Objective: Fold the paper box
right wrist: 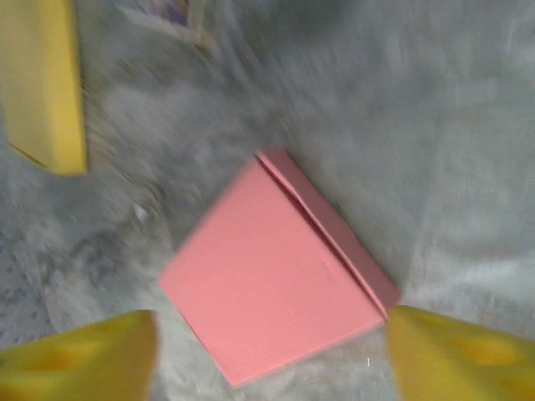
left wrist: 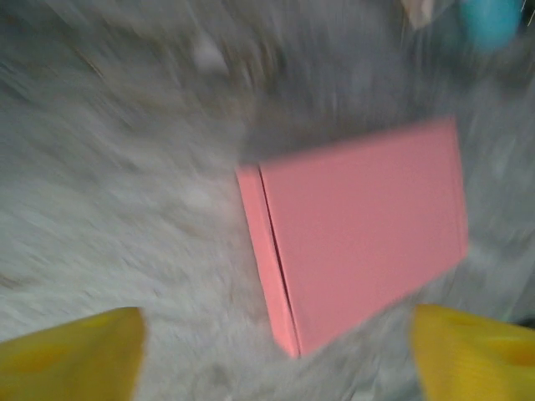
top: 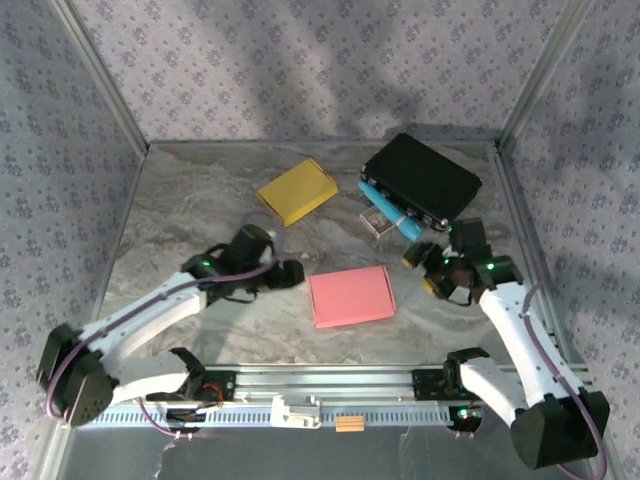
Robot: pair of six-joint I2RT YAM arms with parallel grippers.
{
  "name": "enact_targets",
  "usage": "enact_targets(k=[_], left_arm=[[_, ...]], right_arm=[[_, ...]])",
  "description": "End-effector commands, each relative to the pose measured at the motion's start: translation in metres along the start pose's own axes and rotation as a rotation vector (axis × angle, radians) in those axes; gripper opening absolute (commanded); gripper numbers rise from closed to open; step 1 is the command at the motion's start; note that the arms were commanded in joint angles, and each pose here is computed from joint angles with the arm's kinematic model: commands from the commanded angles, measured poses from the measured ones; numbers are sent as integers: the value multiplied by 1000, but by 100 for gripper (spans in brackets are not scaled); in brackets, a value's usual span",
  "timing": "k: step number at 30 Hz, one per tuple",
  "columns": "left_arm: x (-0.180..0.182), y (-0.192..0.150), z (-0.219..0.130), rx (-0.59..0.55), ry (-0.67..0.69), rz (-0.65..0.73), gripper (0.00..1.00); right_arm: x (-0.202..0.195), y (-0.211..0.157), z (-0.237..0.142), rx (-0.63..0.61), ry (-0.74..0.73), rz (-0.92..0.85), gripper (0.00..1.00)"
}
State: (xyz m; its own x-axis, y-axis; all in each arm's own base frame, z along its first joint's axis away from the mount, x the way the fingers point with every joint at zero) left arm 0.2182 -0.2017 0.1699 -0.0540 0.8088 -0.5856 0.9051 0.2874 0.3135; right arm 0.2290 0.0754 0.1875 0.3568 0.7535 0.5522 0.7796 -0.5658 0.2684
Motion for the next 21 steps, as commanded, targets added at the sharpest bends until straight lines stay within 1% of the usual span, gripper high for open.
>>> enact_targets(k=[1, 2, 3, 4, 5, 6, 7, 8, 9, 10, 12, 13, 15, 16, 19, 21], left_arm=[[17, 42, -33, -165, 15, -97, 100], [27, 56, -43, -227, 51, -116, 100], [42, 66, -53, -287, 121, -139, 100], [52, 75, -61, -340, 180, -134, 100], [63, 83, -70, -401, 255, -105, 100], [75, 91, -82, -483, 348, -83, 100], [90, 98, -95, -577, 455, -95, 100], [109, 102, -112, -687, 591, -124, 100], [125, 102, -126, -764, 708, -129, 100], [131, 108, -129, -810, 767, -62, 100], [133, 115, -121, -815, 810, 104, 100], [134, 117, -110, -784, 815, 192, 100], [139, 119, -98, -743, 851, 282, 100], [142, 120, -90, -705, 858, 312, 100], [155, 124, -71, -606, 835, 309, 100], [159, 126, -59, -604, 805, 335, 100]], right_arm=[[-20, 37, -38, -225, -212, -197, 99], [-23, 47, -46, -295, -253, -219, 99], [-30, 57, -52, -363, -309, -221, 99], [-38, 67, -58, -431, -371, -208, 99], [-45, 72, -57, -472, -407, -173, 99], [-52, 82, -53, -539, -435, -175, 99], [-51, 91, -48, -602, -424, -237, 99], [-53, 100, -43, -679, -432, -262, 99], [-62, 102, -38, -721, -459, -276, 99], [-66, 104, -31, -746, -479, -330, 99], [-71, 107, -18, -759, -506, -411, 99], [-72, 107, -11, -747, -512, -442, 99], [-75, 106, 2, -723, -507, -475, 99], [-77, 106, 6, -718, -506, -486, 99], [-84, 104, 16, -711, -508, -499, 99], [-87, 103, 23, -708, -502, -524, 99]])
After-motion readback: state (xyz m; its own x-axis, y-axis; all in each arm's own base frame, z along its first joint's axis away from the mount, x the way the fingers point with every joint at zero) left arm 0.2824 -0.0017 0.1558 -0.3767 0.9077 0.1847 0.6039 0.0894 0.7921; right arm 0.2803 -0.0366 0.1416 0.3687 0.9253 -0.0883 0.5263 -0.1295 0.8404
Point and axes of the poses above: each hand's point on the last joint's axis, 136 mm out from that joint toward the fingers, its own z axis out along the fingers, its own x axis along the line the jaws close on, y = z × x, the point moved 2 cm from there along -z, back along the fingers, and after that the axes turned 7 degrees about -z, right-handed, at the moved point
